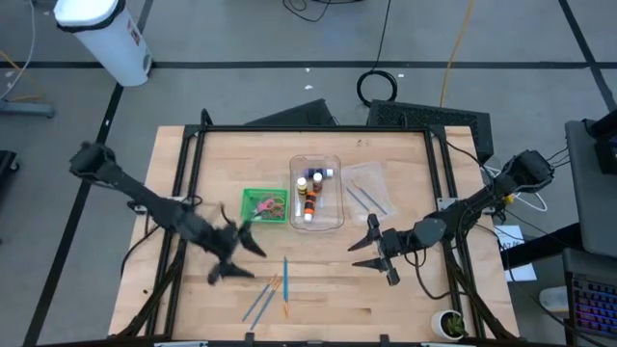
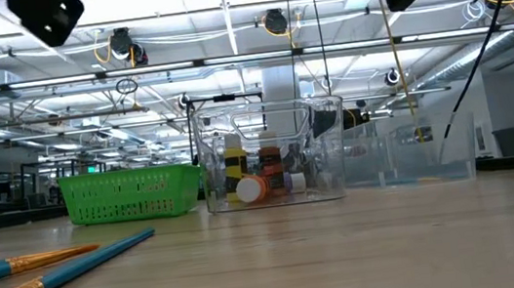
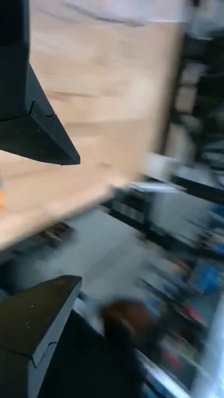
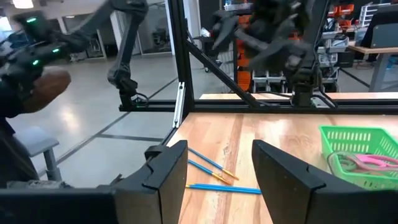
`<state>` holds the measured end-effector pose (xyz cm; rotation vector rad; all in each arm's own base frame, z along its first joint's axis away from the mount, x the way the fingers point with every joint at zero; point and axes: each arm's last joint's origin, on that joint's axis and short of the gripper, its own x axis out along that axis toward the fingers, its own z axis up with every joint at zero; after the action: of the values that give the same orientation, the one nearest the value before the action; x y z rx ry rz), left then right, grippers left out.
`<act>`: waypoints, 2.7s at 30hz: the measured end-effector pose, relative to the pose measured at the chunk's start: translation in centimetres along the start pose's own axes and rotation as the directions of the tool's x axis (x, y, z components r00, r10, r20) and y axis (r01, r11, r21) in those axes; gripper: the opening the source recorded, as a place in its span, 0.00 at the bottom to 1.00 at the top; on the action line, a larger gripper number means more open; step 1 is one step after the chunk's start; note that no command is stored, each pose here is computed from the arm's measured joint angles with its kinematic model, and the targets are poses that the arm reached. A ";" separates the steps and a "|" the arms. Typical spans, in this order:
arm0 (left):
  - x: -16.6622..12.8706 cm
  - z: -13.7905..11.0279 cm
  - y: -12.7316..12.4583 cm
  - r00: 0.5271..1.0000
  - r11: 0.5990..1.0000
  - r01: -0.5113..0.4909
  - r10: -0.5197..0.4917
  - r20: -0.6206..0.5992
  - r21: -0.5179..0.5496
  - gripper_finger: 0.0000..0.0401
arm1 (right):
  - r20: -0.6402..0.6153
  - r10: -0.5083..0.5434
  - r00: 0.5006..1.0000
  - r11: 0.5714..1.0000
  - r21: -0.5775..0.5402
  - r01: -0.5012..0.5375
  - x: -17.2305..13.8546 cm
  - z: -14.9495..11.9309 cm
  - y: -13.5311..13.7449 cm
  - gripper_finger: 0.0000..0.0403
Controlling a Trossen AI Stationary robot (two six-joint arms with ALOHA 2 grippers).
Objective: Pick & Place Paint Supplies
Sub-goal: Put the blue paint brush into the white bin
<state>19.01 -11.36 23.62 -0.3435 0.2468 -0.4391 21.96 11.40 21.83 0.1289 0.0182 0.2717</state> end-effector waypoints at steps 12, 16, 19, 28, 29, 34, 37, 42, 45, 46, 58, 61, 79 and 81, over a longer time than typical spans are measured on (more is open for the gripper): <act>9.1 -3.6 -1.2 0.711 0.809 -0.576 0.425 -0.560 -0.118 0.77 | 0.018 0.002 1.000 1.000 0.024 -0.003 0.0 0.2 0.0 0.42; 11.1 -5.8 0.0 0.639 0.754 -0.645 0.443 -0.630 -0.123 0.77 | 0.024 0.003 1.000 0.999 0.044 -0.004 0.0 0.2 0.0 0.42; 11.9 -7.1 0.9 0.586 0.711 -0.689 0.429 -0.687 -0.142 0.77 | 0.032 0.004 0.999 0.999 0.049 -0.005 0.0 0.3 0.0 0.42; 11.8 -8.0 2.8 0.480 0.603 -0.784 0.439 -0.760 -0.147 0.77 | 0.031 0.004 1.000 0.999 0.046 -0.005 0.0 0.3 0.0 0.42; 11.8 -8.0 2.7 0.478 0.602 -0.786 0.445 -0.757 -0.143 0.77 | 0.031 0.004 1.000 0.999 0.046 -0.006 0.0 0.3 0.0 0.42; 11.7 -8.1 2.7 0.471 0.613 -0.782 0.463 -0.751 -0.112 0.77 | 0.031 0.004 1.000 0.999 0.046 -0.005 0.0 0.3 0.0 0.42; 11.7 -8.2 2.8 0.465 0.601 -0.792 0.476 -0.746 -0.110 0.77 | 0.030 0.004 1.000 0.999 0.045 -0.005 0.0 0.3 0.0 0.42; 11.6 -8.2 2.9 0.458 0.598 -0.796 0.486 -0.744 -0.099 0.67 | 0.030 0.004 1.000 0.999 0.046 -0.005 0.0 0.3 0.0 0.42; 11.6 -8.3 2.6 0.469 0.609 -0.787 0.488 -0.736 -0.097 0.57 | 0.030 0.004 1.000 0.999 0.047 -0.005 0.0 0.3 0.0 0.42; 11.7 -8.4 2.5 0.479 0.612 -0.784 0.491 -0.727 -0.103 0.54 | 0.030 0.004 1.000 0.999 0.047 -0.005 0.0 0.3 0.0 0.42; 12.3 -10.3 2.1 0.453 0.601 -0.798 0.556 -0.697 -0.039 0.44 | 0.030 0.004 1.000 0.999 0.046 -0.005 0.0 0.3 0.0 0.42; 12.4 -10.6 2.2 0.448 0.601 -0.799 0.555 -0.701 -0.034 0.44 | 0.030 0.004 1.000 0.999 0.046 -0.005 0.0 0.3 0.0 0.42; 12.3 -10.8 1.7 0.450 0.533 -0.837 0.545 -0.707 -0.122 0.43 | 0.030 0.004 1.000 0.999 0.045 -0.005 0.0 0.3 0.0 0.42; 12.2 -10.9 1.6 0.446 0.536 -0.837 0.545 -0.709 -0.115 0.40 | 0.030 0.003 1.000 0.999 0.045 -0.005 0.0 0.3 0.0 0.42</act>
<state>26.97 -18.48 11.13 -0.5168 1.1183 0.4321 21.95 11.39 22.12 0.1780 -0.0056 0.2736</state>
